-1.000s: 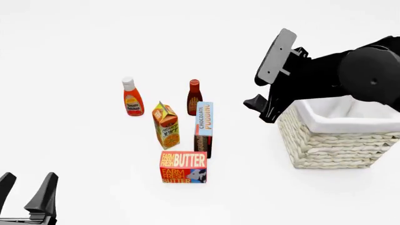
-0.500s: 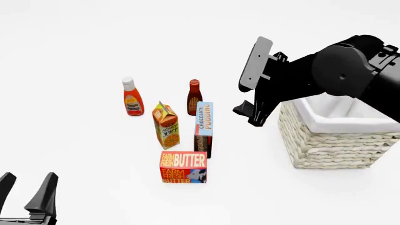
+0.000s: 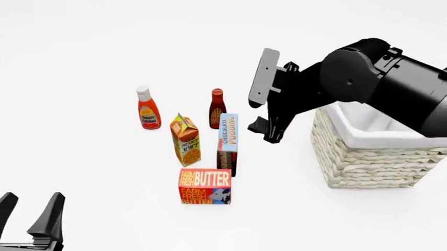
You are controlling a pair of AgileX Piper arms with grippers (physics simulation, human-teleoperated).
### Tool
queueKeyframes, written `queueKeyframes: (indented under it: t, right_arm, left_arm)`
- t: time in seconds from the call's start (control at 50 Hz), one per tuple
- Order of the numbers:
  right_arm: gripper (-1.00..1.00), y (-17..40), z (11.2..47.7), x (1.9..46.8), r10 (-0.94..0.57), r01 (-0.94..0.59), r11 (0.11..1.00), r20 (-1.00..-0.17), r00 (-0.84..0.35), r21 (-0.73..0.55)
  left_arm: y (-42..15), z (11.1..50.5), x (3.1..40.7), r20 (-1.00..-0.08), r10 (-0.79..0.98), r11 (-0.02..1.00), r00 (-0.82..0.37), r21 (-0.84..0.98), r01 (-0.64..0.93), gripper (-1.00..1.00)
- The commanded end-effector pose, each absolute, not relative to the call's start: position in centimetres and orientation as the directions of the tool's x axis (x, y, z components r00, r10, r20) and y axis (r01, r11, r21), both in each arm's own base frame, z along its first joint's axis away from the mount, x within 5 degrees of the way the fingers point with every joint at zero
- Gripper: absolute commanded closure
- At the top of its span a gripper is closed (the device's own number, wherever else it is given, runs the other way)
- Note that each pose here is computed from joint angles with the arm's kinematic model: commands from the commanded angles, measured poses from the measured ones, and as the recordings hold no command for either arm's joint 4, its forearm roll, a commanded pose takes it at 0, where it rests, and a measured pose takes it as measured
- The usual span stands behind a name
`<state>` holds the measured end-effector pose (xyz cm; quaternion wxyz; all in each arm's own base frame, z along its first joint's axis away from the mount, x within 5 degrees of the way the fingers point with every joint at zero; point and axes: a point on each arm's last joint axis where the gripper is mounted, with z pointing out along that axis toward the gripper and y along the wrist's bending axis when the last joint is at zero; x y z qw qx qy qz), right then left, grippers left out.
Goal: Pick the butter and place it in the basket.
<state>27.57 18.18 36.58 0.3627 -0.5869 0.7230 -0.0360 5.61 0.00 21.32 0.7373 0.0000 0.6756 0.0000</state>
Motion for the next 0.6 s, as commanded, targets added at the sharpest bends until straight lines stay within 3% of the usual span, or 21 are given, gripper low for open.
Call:
queueKeyframes:
  t: [0.02,0.6]
  right_arm:
    - [-1.0,20.4,35.8,28.5,-0.894,-0.85,0.242,-0.448,-0.008,-0.468]
    - [-1.0,22.9,35.2,28.6,-0.902,-0.873,0.185,-0.43,0.031,-0.451]
  left_arm:
    - [0.0,21.3,5.6,-0.996,0.0,1.0,0.087,0.0,0.0,-1.0]
    - [0.0,21.3,5.6,-0.996,0.0,1.0,0.087,0.0,0.0,-1.0]
